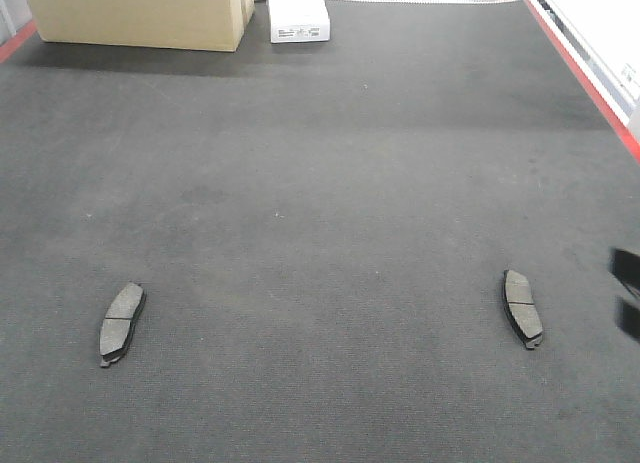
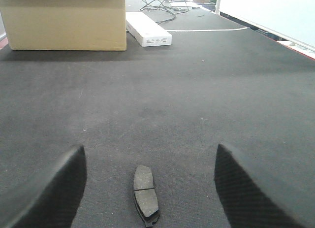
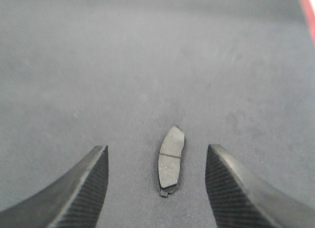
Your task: Move and align brake pads A on conveyor
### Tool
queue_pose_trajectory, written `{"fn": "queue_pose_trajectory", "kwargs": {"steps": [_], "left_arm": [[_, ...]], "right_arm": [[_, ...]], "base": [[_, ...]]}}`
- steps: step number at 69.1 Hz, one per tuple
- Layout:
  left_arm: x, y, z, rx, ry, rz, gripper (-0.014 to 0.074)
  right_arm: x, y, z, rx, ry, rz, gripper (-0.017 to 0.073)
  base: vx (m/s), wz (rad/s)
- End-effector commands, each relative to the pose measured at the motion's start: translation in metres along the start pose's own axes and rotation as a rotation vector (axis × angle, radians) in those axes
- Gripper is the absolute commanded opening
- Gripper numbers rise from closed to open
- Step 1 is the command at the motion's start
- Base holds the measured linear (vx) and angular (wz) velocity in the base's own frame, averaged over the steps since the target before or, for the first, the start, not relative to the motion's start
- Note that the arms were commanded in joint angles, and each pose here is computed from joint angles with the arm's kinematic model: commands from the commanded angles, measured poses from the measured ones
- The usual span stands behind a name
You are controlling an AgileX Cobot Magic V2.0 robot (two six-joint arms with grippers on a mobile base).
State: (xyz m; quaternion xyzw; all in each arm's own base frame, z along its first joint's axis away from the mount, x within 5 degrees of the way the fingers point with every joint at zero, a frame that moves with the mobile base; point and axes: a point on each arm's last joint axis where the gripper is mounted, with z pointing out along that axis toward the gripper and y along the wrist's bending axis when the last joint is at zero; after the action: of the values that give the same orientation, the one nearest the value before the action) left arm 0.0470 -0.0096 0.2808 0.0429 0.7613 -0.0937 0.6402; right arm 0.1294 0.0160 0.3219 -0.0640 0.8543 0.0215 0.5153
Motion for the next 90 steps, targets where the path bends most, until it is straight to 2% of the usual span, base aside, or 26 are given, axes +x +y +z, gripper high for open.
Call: {"fn": "queue_pose_trajectory", "kwargs": {"steps": [1, 23, 35, 90], "left_arm": [[-0.014, -0.002, -0.002, 0.014, -0.092, -0.008, 0.0512], [-0.014, -0.002, -0.002, 0.013, -0.092, -0.009, 0.0512], [-0.014, -0.002, -0.002, 0.013, -0.092, -0.009, 0.0512], [-0.014, -0.002, -0.002, 0.013, -0.092, -0.009, 0.0512]], "right_arm": [[-0.001, -0.001, -0.022, 0.012, -0.181, -0.005, 0.0416], [0.044, -0.003, -0.062, 0.054, -0.375, -0.052, 0.0416], [0.052, -0.003, -0.069, 0.062, -0.457, -0.064, 0.0416], [0.052, -0.003, -0.069, 0.059, -0.459, -0.059, 0.0416]], "base": [[0.0, 0.0], [0.0, 0.0], [0.0, 0.0], [0.0, 0.0]]}}
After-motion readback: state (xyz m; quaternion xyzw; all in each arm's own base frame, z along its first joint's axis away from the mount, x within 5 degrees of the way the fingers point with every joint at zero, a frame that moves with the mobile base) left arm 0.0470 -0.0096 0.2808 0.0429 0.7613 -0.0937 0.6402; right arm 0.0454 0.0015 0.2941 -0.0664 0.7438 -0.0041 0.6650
